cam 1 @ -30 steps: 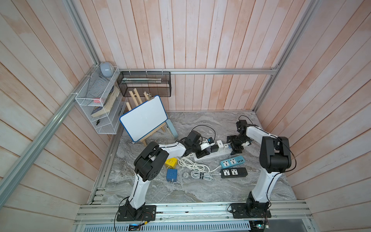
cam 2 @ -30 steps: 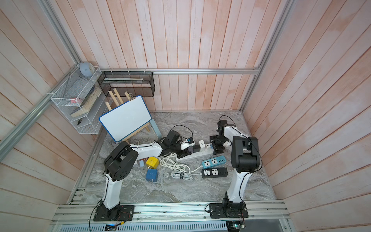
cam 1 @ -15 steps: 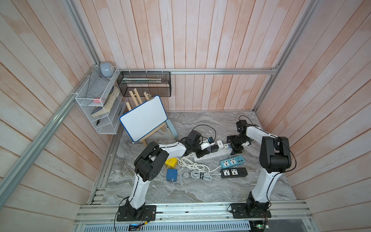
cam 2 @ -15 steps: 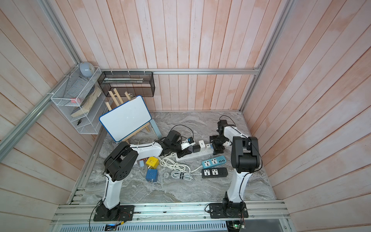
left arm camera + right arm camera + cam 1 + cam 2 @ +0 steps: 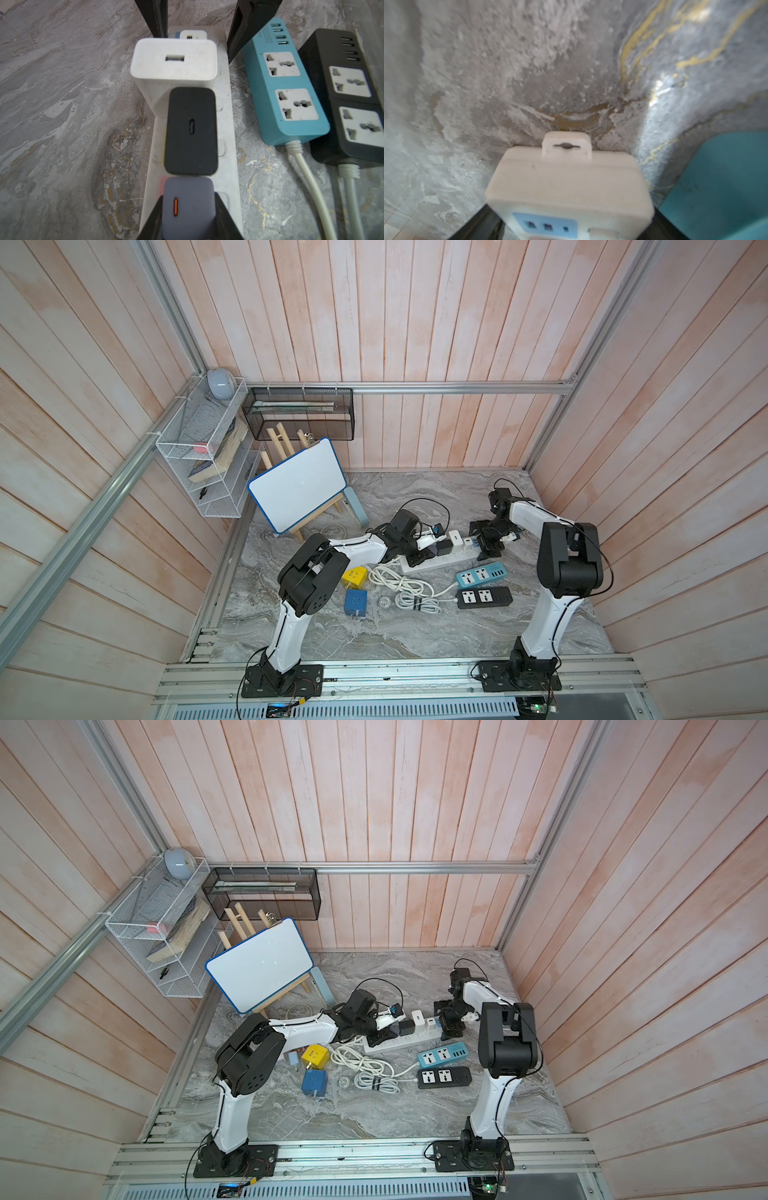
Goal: Pull the plug off the socket
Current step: Remove the plug from the socket.
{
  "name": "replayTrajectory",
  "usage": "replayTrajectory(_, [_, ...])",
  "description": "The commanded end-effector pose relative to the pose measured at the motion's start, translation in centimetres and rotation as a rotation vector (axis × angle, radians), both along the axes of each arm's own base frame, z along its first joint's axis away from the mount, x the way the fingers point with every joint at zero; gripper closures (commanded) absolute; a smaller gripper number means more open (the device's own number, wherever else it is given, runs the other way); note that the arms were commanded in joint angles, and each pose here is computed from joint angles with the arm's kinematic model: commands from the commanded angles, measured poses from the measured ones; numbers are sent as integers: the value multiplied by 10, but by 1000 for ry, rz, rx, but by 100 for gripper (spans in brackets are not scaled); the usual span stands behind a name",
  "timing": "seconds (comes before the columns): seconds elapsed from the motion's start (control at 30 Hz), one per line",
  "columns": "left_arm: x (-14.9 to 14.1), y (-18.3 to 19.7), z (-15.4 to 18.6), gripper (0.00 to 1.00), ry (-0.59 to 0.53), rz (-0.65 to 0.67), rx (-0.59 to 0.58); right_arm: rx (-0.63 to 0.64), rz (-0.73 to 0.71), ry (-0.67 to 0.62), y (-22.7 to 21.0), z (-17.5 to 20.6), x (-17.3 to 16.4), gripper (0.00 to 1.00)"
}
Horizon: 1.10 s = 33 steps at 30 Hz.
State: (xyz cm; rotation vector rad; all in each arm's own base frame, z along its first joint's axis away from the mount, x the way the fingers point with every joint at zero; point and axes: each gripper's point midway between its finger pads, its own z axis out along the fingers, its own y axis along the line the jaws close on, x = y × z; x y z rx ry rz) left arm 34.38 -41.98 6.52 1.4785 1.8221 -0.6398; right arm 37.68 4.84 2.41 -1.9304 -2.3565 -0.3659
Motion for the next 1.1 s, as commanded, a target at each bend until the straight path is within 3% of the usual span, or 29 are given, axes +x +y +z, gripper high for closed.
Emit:
replayTrajectory(0.0, [5, -19, 61, 100, -115, -34, -109, -78, -29, 23, -12, -33, 2, 100])
replayTrajectory(0.63, [-2, -1, 103, 100, -114, 37, -162, -87, -35, 32, -11, -35, 2, 100])
replayTrajectory(1.07, [-21, 45, 131, 100, 74, 271, -77, -83, -25, 13, -8, -33, 8, 100])
